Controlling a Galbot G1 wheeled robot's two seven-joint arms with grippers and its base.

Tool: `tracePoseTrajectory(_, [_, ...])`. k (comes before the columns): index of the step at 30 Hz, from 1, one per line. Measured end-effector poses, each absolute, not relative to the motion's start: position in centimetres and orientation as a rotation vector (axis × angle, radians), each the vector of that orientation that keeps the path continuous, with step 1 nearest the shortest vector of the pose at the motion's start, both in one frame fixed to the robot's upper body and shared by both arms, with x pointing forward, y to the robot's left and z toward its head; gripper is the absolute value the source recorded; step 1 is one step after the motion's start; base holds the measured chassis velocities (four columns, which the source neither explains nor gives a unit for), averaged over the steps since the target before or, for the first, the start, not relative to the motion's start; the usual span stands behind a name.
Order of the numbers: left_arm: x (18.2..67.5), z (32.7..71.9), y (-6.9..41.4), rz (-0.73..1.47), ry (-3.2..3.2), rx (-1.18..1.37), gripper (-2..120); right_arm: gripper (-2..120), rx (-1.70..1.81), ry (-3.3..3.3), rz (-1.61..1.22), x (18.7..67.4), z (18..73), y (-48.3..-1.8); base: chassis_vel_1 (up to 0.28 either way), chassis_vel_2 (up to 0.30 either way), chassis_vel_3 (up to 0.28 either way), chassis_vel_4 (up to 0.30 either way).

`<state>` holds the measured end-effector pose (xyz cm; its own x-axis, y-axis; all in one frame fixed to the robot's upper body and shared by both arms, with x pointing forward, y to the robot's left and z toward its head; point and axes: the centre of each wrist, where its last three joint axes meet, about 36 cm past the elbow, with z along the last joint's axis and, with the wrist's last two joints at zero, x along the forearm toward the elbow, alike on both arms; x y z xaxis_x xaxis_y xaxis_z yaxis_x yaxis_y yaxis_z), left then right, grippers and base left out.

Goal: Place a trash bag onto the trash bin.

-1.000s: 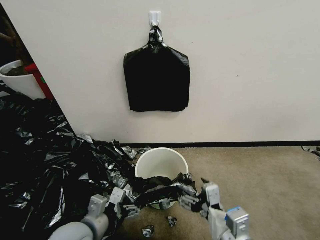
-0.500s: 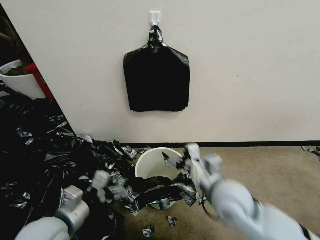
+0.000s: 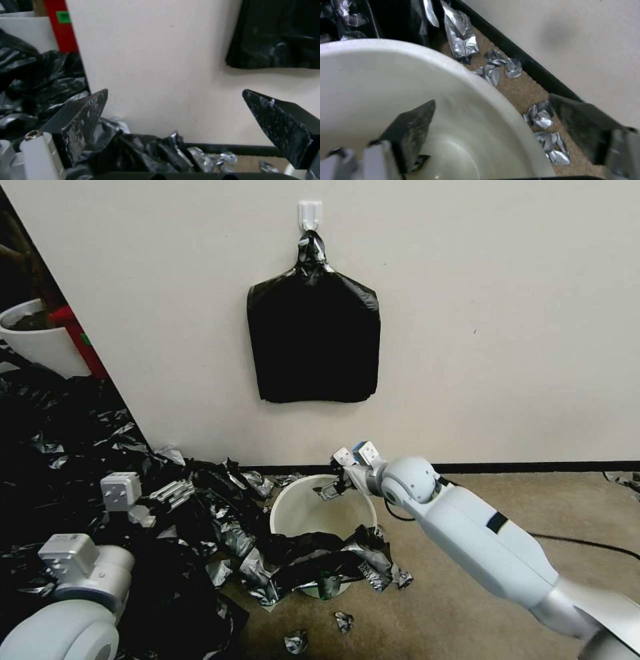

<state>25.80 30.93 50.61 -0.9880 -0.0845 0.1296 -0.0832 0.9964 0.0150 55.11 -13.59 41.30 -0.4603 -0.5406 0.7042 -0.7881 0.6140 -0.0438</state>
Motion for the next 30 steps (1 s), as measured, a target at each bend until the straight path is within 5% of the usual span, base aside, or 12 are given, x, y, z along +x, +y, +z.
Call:
tracePoseTrajectory(19, [25.9,50.2,29.4,0.058,-2.973,0.214,100,15,0.981,-2.176,0.406,51.8,39.7,-15.4,0.000,0.000,0.000,0.000])
tracePoseTrajectory(30, [25.2,50.6,28.5,0.106,-2.964,0.254,100,7,0.441,-2.410,-0.124,40.1,39.3,-15.8,0.000,0.000,0.000,0.000])
